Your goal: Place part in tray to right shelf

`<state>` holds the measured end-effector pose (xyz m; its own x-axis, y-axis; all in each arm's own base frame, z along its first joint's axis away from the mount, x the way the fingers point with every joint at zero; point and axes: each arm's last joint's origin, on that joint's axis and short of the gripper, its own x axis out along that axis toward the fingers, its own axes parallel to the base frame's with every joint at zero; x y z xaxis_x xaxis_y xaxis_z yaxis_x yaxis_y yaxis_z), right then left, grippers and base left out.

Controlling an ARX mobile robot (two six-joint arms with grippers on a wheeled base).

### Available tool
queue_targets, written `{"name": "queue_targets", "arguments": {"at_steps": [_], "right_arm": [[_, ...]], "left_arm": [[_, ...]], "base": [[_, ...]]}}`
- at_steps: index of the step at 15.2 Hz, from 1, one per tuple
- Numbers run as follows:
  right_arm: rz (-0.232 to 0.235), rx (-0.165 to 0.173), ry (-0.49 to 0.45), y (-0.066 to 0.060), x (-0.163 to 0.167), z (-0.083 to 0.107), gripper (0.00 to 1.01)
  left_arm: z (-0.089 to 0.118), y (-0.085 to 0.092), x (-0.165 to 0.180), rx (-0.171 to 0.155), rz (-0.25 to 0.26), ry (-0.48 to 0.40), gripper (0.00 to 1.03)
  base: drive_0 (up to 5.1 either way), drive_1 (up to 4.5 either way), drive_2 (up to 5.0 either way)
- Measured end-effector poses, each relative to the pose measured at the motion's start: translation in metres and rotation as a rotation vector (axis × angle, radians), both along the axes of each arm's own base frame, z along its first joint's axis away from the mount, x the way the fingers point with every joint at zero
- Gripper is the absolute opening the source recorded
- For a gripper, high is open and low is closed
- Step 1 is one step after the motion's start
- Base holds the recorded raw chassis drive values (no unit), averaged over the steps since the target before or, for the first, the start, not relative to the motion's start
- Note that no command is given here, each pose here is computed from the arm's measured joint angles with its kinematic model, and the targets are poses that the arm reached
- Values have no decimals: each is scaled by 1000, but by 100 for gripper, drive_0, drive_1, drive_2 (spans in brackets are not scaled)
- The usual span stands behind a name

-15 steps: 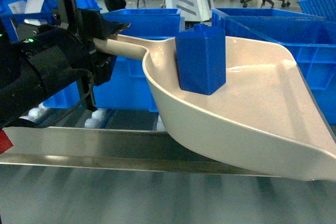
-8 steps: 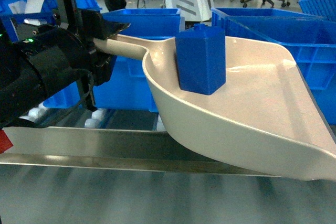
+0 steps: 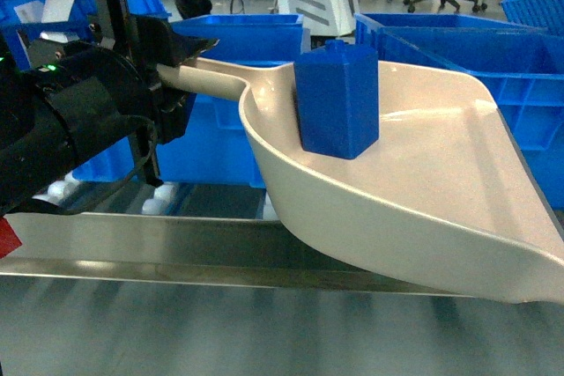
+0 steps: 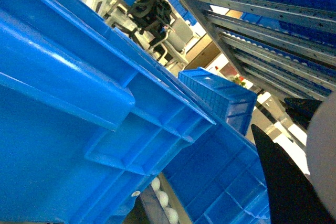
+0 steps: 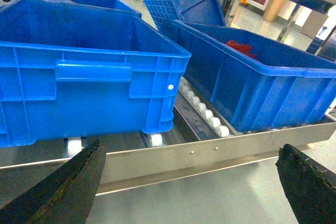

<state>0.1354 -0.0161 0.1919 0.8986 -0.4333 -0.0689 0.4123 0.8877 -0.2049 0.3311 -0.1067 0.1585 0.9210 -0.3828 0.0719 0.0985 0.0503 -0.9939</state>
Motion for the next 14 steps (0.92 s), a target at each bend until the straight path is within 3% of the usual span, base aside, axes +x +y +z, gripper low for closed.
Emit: {"name": "queue_targets", "arguments": {"at_steps": [10, 11, 12, 14], "right_arm": [[0, 0, 0, 0, 0, 0, 98], [0, 0, 0, 0, 0, 0, 98], [0, 0, 0, 0, 0, 0, 98], [0, 0, 0, 0, 0, 0, 98]], "left_arm": [[0, 0, 0, 0, 0, 0, 12], [-2, -1, -1, 44, 26, 90, 12], [-4, 1, -8, 78, 33, 109, 12], [-3, 3, -18, 72, 31, 87, 12]], "base": [[0, 0, 0], [0, 0, 0], [0, 0, 0], [0, 0, 0]]}}
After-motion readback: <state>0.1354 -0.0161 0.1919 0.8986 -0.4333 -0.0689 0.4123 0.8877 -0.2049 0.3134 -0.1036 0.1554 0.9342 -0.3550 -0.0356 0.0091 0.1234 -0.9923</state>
